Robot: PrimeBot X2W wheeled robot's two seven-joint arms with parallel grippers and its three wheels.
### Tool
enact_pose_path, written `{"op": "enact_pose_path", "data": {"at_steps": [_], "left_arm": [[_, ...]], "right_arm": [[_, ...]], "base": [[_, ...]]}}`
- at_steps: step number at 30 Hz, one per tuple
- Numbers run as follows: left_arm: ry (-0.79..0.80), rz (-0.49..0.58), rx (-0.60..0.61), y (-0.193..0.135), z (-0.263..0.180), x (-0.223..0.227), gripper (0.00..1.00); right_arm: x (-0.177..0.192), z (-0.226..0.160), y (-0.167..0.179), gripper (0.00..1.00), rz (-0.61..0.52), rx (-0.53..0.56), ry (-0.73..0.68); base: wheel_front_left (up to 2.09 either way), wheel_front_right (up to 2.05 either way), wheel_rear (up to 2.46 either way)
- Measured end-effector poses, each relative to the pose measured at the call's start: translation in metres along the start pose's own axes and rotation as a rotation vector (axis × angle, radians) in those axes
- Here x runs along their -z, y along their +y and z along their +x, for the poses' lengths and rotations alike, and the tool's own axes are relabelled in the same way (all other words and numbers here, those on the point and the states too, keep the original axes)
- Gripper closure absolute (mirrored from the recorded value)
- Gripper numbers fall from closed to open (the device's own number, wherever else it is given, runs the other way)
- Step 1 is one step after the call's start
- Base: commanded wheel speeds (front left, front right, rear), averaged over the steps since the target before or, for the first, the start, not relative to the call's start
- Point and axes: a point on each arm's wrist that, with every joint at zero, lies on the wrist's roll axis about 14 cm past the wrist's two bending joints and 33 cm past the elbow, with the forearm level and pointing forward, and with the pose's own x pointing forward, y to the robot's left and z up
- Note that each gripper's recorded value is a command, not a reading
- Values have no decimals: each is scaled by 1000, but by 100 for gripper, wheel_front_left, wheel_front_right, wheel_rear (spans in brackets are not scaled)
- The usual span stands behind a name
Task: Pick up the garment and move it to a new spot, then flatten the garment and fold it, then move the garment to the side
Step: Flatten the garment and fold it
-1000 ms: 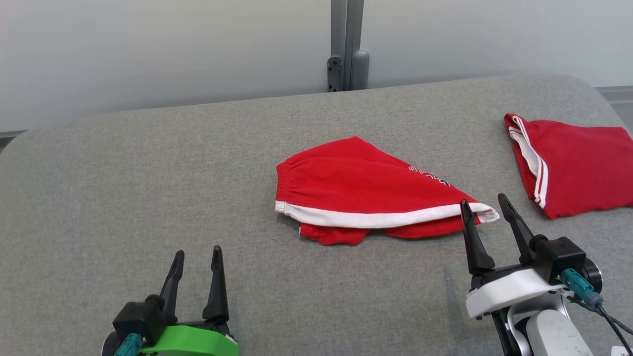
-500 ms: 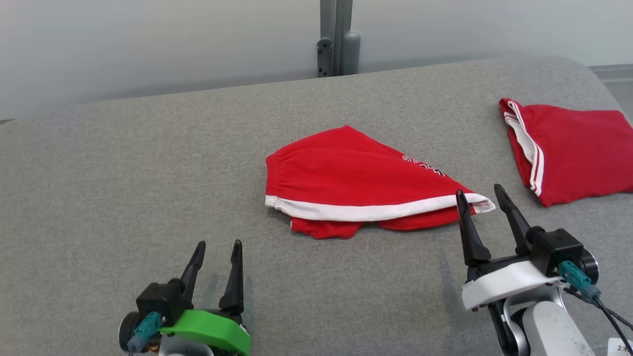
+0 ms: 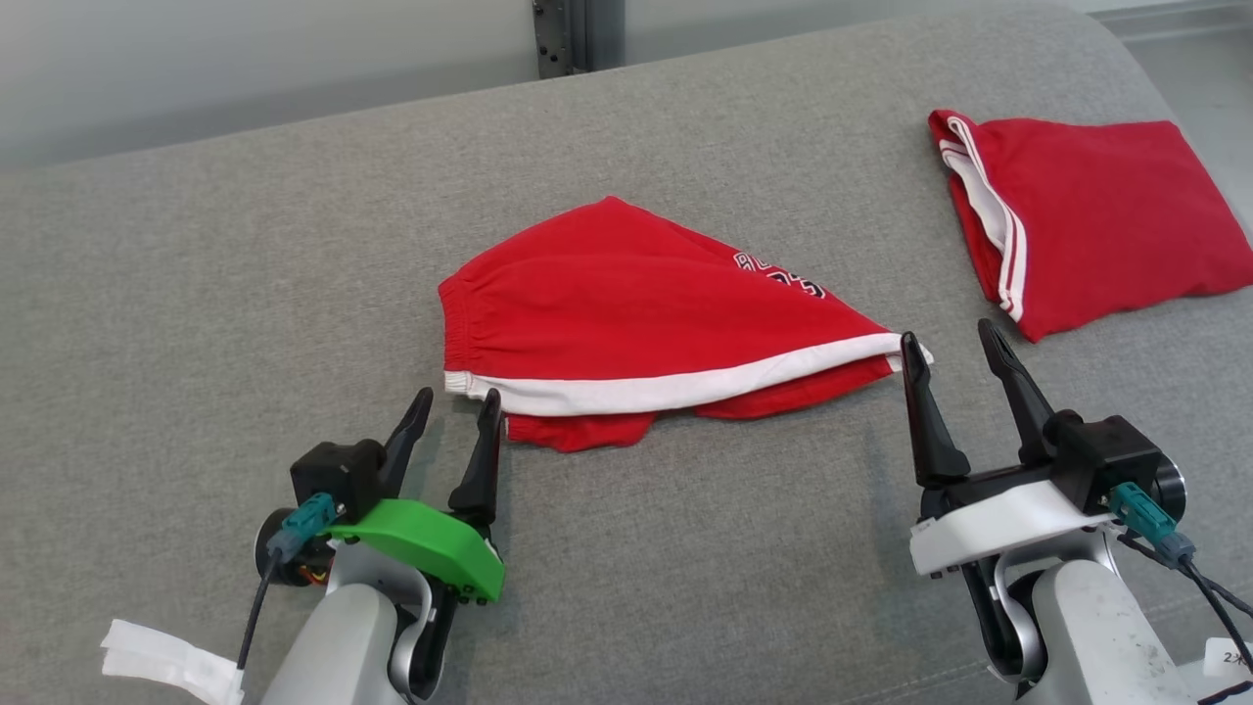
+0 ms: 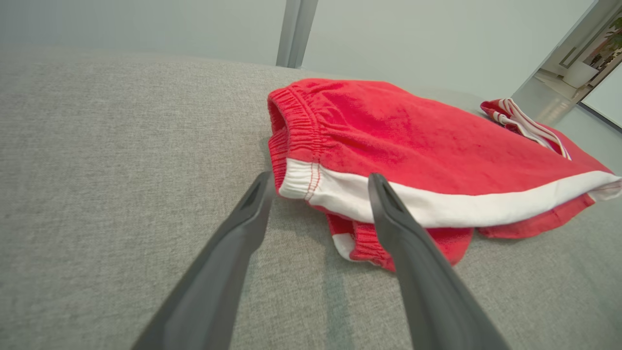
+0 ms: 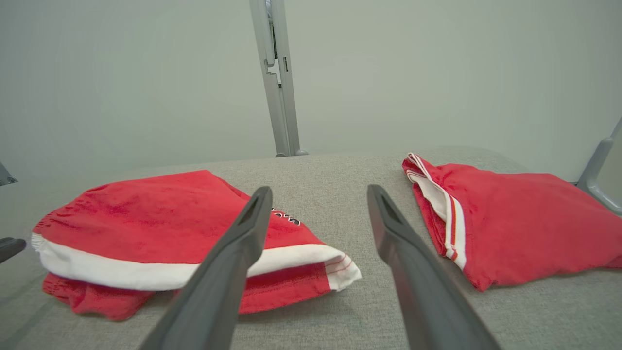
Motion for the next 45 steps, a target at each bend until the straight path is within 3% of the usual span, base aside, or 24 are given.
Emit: {"op": "enact_pose_path", "data": {"at_steps": [11,12,13,14,18,19,27,37,45], "left_arm": [[51,-22,35,-1,25,19,0],[50,-26,41,-3,27,19,20],[49,-28,49,-6,27,19,32],[43,-31,59,-9,28,17,53],[27,-39,79,-15,23,13,83],[25,-40,79,-15,20,13,100],[-79,-19,45,0,4,-17,100],[-103,-5,-13,11,-19,-22,100],[-96,-16,-42,16,-28,-17,100]], "right_arm": [[11,-8,-24,0,-8,71,37],[11,-8,-25,0,-8,75,38],[11,-9,-26,0,-8,77,37],[10,-9,-26,0,-9,79,36],[7,-9,-28,0,-9,84,27],[7,-9,-28,0,-9,85,26],[20,-14,-29,0,37,100,63],[66,-28,23,0,145,-25,225],[99,-27,32,0,79,-79,332]], "base": [[0,0,0],[0,0,0],[0,0,0],[0,0,0],[0,0,0],[0,0,0],[0,0,0],[0,0,0],[0,0,0]]}}
